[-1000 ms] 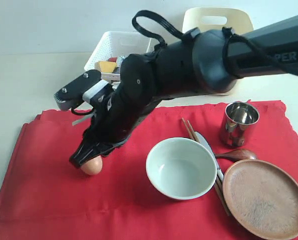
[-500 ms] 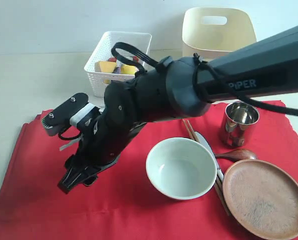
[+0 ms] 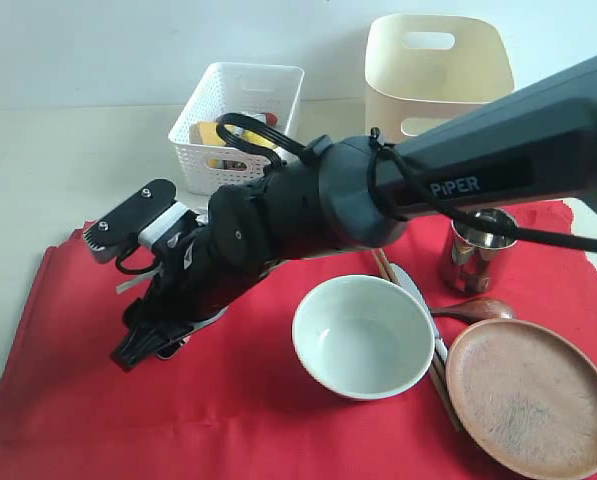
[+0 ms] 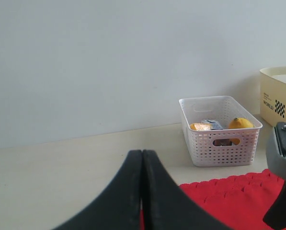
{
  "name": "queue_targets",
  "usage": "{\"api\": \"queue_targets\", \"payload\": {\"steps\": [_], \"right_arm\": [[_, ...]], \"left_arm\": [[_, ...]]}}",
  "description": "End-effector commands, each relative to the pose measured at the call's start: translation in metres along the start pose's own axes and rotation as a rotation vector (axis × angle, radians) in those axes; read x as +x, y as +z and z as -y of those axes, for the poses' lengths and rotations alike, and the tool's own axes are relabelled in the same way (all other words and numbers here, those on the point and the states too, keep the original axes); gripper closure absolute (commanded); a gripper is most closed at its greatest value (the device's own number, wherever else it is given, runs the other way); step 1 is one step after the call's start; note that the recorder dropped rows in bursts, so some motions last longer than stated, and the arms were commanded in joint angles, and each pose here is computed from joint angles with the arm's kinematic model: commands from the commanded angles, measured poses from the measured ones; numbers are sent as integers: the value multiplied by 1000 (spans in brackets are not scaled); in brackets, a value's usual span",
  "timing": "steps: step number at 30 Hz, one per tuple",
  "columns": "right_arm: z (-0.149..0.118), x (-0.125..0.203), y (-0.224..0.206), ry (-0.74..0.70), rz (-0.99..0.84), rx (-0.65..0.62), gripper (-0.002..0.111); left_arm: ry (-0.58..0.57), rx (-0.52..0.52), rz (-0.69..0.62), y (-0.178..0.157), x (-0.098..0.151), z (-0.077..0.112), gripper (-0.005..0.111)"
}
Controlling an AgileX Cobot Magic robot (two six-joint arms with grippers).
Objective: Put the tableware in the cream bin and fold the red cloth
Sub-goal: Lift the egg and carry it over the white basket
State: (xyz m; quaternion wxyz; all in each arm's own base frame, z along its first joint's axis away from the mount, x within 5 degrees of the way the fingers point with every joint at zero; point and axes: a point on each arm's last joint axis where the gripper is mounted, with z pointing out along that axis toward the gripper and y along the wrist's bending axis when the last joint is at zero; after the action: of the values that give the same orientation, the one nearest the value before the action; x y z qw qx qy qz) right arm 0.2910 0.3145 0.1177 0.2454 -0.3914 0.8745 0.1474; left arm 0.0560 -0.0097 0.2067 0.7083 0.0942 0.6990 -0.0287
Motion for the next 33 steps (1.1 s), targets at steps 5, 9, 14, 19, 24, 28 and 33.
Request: {"api": "queue_targets", "payload": {"steps": [5,9,14,19,24,28,33], "right_arm": [[-2,-2,4,-33,30,10,51],[-1,7,17,-50,-10,8,55],[-2,6,13,-89,-17,2,81],[-3,-3,-1,-92,19,3,108],[0,-20,-30,-110,95,19,108],[16,-36,-61,-92,179,55,108],[42,-50,-93,-43,305,124,108]], "left_arm": [[1,7,3,0,1,0,106],[1,7,3,0,1,0,106],[4,7,3,0,1,0,106],[4,7,3,0,1,0,106],[1,7,3,0,1,0,106],[1,7,3,0,1,0,106],[3,7,3,0,1,0,106]]}}
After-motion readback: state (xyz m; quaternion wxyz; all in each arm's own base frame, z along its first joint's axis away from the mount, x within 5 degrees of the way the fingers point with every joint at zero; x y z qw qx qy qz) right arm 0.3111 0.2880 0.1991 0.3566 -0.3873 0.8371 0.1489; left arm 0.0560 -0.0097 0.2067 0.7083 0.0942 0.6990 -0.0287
